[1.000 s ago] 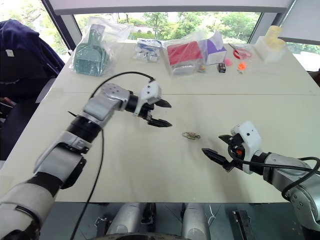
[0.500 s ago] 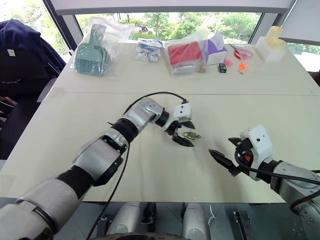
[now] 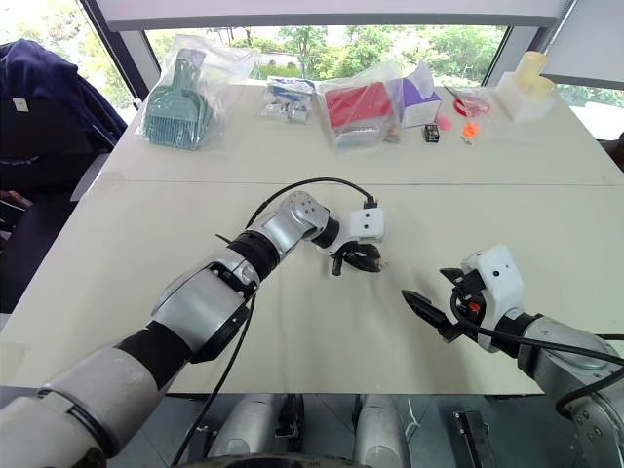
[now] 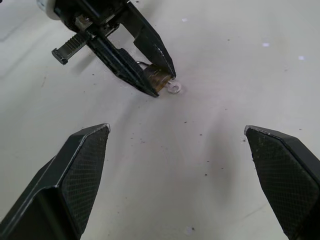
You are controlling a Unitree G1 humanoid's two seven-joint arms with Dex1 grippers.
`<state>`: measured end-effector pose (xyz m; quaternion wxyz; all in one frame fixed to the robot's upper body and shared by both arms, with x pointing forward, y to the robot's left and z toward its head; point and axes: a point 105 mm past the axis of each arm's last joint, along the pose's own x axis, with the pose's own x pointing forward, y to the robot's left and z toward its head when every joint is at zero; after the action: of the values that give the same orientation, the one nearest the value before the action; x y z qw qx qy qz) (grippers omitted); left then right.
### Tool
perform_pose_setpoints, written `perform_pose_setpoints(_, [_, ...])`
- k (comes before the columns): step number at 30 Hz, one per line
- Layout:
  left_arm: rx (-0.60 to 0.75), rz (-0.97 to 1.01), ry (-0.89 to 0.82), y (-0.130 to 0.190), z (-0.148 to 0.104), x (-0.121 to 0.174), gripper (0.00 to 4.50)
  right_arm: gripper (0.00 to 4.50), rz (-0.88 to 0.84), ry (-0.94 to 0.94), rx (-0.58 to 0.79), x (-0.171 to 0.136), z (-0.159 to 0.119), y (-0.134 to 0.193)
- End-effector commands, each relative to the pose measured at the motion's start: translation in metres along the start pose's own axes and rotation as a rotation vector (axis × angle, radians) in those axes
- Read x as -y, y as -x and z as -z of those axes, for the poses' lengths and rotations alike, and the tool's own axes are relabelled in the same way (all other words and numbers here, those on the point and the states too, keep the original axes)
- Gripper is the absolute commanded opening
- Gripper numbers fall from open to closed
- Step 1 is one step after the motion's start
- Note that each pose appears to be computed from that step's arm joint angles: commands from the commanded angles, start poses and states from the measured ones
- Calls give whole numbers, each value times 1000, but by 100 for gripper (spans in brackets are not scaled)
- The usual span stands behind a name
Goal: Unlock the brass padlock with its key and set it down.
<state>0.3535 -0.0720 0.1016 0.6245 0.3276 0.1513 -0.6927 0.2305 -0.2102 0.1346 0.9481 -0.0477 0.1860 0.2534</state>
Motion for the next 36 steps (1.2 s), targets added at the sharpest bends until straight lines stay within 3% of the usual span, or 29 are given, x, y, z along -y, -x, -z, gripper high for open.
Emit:
perform_pose_setpoints(1, [-69, 41, -1, 5, 17, 4, 76, 450, -8, 27, 37, -1, -9, -3])
perform_pose_setpoints(7, [-65, 55, -14, 6, 20, 7, 76, 450, -18, 30, 36, -1, -10, -5])
perform_pose_setpoints(8, [-65, 49, -14, 7, 20, 6, 179, 450, -20, 31, 35, -1, -10, -6])
perform_pose_setpoints(9, [-66, 46, -14, 8, 21, 5, 214, 450, -21, 31, 34, -1, -10, -6])
perform_pose_setpoints(22, [-86, 49, -12, 17, 29, 4, 214, 450, -26, 31, 29, 0, -9, -7])
perform_pose_setpoints(27, [-75, 58, -18, 11, 28, 8, 73, 450, -31, 29, 30, -1, -8, -9])
perform_pose_setpoints(32, [-21, 8, -70, 8, 22, 5, 74, 450, -20, -8, 27, -1, -6, -14])
perform_pose_setpoints(36, [229, -174, -156, 28, -3, -11, 74, 450, -35, -74, 72, -6, -9, -26])
